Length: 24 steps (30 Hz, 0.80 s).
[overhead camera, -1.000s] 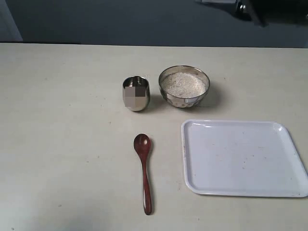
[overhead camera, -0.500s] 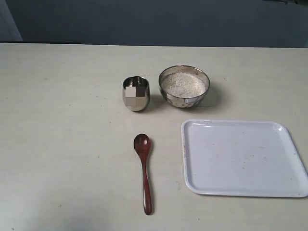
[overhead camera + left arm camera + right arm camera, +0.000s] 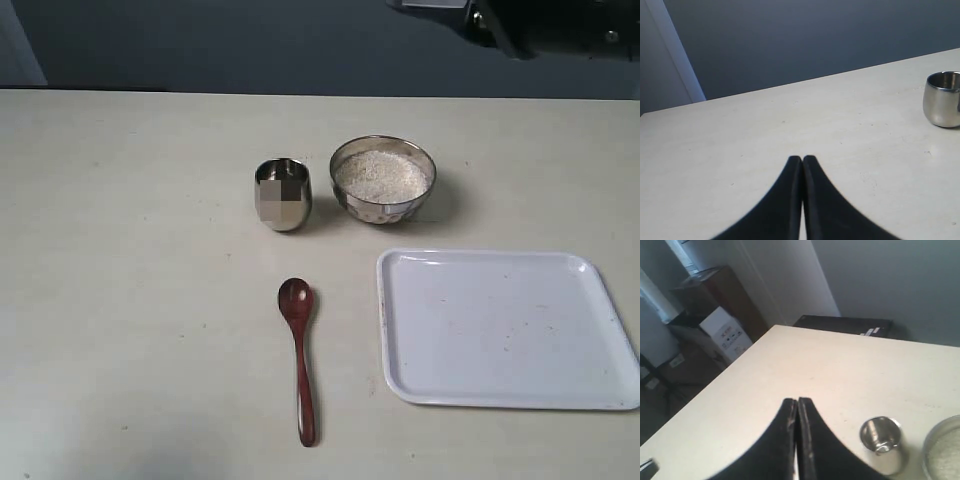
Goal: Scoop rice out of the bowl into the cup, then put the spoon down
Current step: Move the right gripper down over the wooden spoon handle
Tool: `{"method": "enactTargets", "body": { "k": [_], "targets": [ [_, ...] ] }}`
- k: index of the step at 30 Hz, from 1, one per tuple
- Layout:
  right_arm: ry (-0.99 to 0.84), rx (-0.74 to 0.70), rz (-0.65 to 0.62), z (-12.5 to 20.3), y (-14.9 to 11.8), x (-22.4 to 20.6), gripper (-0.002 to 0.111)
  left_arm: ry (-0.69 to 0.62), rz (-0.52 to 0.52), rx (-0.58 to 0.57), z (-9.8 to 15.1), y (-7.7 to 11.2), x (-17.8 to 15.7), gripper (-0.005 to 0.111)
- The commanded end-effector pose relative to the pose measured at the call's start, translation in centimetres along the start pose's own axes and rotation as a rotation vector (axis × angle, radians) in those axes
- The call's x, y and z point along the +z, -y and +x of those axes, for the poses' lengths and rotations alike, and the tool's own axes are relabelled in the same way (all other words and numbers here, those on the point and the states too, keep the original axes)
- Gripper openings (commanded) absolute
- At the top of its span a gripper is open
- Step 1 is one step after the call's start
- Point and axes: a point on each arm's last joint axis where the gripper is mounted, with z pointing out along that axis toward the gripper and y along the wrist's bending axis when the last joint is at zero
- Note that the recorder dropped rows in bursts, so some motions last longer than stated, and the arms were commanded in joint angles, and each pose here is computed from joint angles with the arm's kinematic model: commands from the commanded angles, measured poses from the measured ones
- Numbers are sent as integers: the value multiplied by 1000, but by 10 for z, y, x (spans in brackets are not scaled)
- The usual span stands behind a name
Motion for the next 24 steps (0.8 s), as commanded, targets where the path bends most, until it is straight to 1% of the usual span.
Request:
{"method": "enactTargets", "body": {
  "k": [1, 4, 5, 7, 9, 11, 13, 17, 20, 22, 24],
  "targets": [
    [129, 31, 225, -12, 21, 0, -1, 7, 1, -3, -1, 0, -1, 0],
    [205, -85, 458, -19, 37, -7, -1, 7, 1, -3, -1, 0, -1, 0],
    [198, -138, 580, -18, 42, -11, -1, 7, 1, -3, -1, 0, -1, 0],
    [128, -230, 797, -14, 51, -20, -1, 7, 1, -3, -1, 0, -1, 0],
    [0, -321, 875, -6, 53, -23, -1, 7, 1, -3, -1, 0, -1, 0],
    [-170, -416, 852, 8, 46, -20, -1, 7, 1, -3, -1, 0, -1, 0],
    [-373, -519, 744, 28, 31, -12, -1, 7, 1, -3, -1, 0, -1, 0],
    [-714, -611, 498, 72, 3, 4, -1, 7, 1, -3, -1, 0, -1, 0],
    [-893, -619, 342, 104, -13, 19, -1, 7, 1, -3, -1, 0, -1, 0],
    [-992, -594, 292, 124, -20, 28, -1, 7, 1, -3, -1, 0, -1, 0],
    [-1074, -585, 268, 142, -25, 35, -1, 7, 1, -3, -1, 0, -1, 0]
  ]
}}
